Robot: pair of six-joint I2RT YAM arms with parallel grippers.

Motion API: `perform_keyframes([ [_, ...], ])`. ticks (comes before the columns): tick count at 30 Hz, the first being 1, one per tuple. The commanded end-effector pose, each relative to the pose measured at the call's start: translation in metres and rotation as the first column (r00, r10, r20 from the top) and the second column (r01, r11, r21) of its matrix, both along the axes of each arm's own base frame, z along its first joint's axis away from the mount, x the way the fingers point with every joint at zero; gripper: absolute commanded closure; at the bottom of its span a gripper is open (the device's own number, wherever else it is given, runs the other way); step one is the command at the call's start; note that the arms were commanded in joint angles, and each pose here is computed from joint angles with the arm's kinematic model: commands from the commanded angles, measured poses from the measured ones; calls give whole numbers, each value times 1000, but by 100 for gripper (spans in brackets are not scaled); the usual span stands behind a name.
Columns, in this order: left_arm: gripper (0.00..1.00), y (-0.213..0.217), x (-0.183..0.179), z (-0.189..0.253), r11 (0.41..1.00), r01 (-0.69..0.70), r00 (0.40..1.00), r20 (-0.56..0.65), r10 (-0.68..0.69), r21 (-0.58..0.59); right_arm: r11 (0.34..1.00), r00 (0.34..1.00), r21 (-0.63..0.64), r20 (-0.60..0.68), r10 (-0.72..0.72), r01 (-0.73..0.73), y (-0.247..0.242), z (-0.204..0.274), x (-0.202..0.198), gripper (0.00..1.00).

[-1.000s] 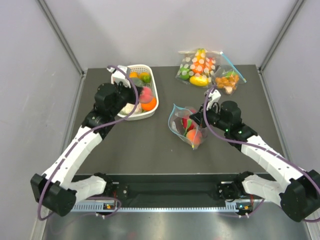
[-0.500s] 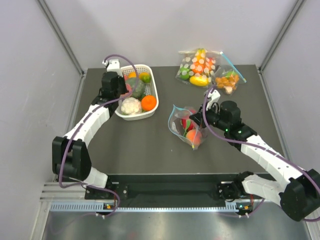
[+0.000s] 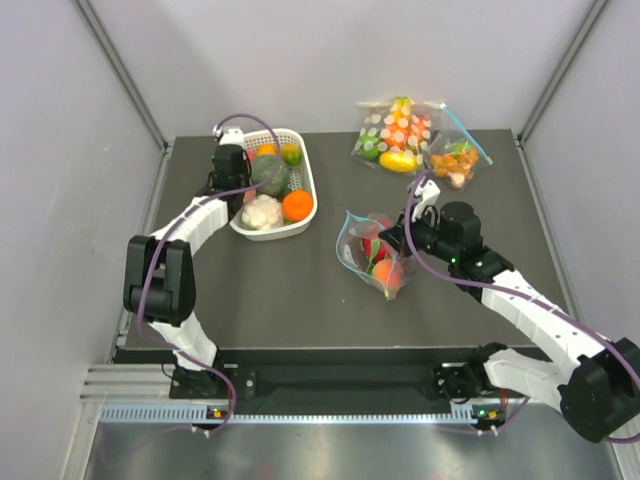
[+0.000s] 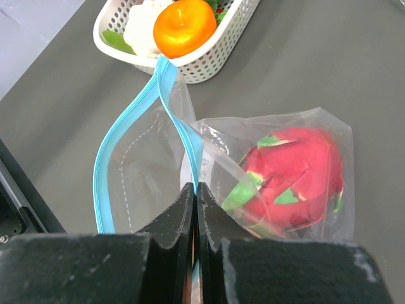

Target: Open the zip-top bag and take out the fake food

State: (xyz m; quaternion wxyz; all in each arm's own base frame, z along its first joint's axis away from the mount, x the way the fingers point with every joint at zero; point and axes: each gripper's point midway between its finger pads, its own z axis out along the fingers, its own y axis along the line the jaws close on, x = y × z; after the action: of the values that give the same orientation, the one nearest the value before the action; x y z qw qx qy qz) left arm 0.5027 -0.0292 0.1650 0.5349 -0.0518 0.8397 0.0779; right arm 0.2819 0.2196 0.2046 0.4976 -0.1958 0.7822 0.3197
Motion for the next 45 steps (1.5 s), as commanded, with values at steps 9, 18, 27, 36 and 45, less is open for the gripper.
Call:
perform_keyframes([
  [9,81,-15,-12,-16,996,70,997,-26,-71,-48,1000,1000,6,21,12,-12,1,4,3,100],
  [18,11,-31,-24,54,989,142,984,115,-138,-32,1000,1000,10,21,12,-13,2,4,3,100],
  [27,8,-103,-71,131,946,317,905,277,-323,67,1000,999,11,34,7,-8,0,9,3,100],
  [36,26,-220,-166,140,667,743,624,413,-663,-53,1000,999,10,39,-6,6,-2,11,4,100],
  [45,37,-306,-243,123,368,927,364,405,-839,-71,1000,999,8,32,-9,9,-3,8,4,100],
])
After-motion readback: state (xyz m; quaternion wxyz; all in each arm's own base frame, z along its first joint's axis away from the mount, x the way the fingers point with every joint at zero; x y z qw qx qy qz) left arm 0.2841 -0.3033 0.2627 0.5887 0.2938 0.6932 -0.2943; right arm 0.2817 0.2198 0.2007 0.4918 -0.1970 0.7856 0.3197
